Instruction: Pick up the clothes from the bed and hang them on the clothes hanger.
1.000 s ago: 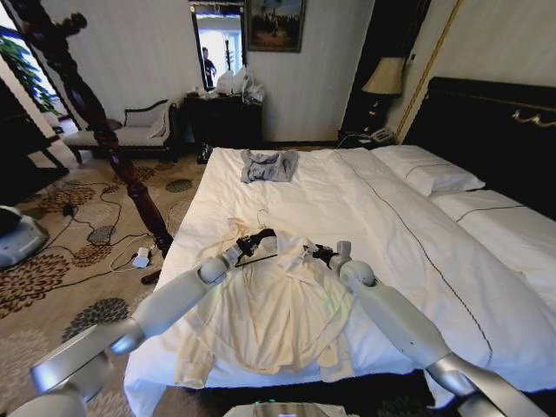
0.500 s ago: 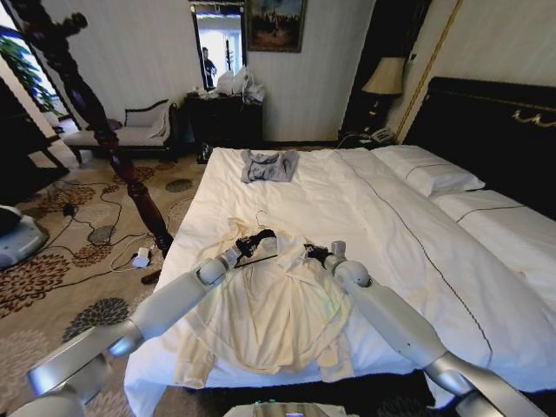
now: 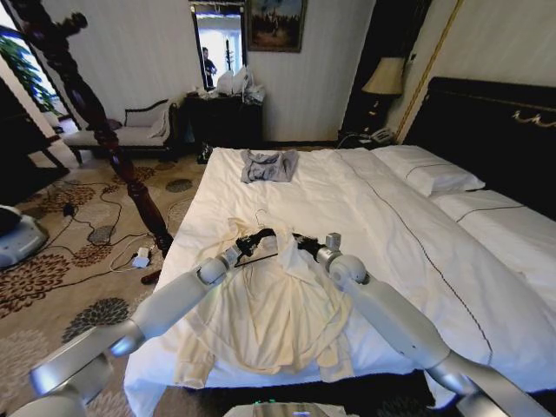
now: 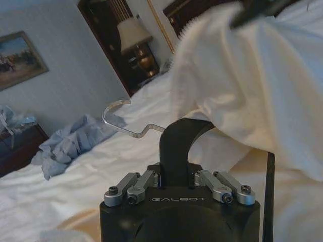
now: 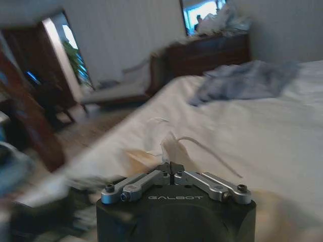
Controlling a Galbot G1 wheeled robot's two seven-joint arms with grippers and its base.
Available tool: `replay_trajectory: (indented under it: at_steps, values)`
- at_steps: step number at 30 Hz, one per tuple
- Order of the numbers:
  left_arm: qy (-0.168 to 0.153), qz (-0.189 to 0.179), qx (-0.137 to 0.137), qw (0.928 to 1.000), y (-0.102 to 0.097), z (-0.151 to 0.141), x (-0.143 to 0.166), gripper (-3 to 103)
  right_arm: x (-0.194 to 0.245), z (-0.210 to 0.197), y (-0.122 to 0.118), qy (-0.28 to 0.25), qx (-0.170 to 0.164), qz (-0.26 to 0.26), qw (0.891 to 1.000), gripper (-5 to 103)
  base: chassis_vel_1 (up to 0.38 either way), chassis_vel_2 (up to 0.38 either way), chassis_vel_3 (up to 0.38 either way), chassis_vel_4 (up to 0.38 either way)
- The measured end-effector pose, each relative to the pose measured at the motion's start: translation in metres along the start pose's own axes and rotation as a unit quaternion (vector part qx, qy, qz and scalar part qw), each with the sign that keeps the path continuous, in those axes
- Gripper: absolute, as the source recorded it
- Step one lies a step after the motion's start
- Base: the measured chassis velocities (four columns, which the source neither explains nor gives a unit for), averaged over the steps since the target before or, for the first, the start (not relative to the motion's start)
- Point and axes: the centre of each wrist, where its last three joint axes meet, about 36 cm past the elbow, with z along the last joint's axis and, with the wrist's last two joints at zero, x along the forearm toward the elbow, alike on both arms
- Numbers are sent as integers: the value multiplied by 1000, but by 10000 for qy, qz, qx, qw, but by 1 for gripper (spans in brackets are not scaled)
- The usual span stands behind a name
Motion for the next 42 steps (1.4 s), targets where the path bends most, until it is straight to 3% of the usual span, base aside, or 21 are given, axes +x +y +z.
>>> replay_trajectory:
  at_steps: [2,8,15,18,25,26,28,30,32,33,36,38,42]
  values:
    - [-110,-64,55,9999,0,-2,-2,25,5,-7,10,-62,-266,-194,9994,0,0,0,0,0]
    - [-493,-206,162,9984,2,-4,-10,25,11,-8,19,-15,-620,-446,9971,0,0,0,0,0]
    - [-593,-250,144,9978,4,-2,-11,25,16,-7,19,56,-894,-559,9944,0,0,0,0,0]
    - [-589,-276,162,9977,5,0,-12,25,22,-7,18,32,-853,-750,9935,-1,0,0,0,0]
    - [-611,-368,226,9972,8,-3,-19,25,43,-5,29,-46,-397,-1192,9921,25,0,0,0,0]
    - [-620,-377,229,9971,9,-4,-21,25,45,-4,31,-37,-339,-1220,9919,25,0,0,0,0]
    - [-702,-404,238,9964,11,-8,-26,25,52,-4,42,-114,-45,-1320,9912,47,0,0,0,0]
    - [-711,-411,240,9963,11,-8,-25,25,52,-11,40,-282,29,-1195,9924,52,0,0,0,0]
    - [-736,-413,228,9962,13,-7,-23,25,46,-27,22,-613,248,-742,9950,63,0,0,0,0]
    - [-736,-413,228,9962,13,-7,-23,25,46,-27,22,-613,248,-742,9950,63,0,0,0,0]
    - [-790,-382,229,9959,11,-6,-19,25,41,-53,-22,-974,865,36,9915,80,0,0,0,0]
    - [-811,-377,224,9957,11,-7,-18,25,41,-59,-32,-1014,1038,146,9893,80,0,0,0,0]
    - [-954,-312,177,9948,11,-9,-16,25,52,-80,-86,-911,2299,650,9668,99,0,0,0,0]
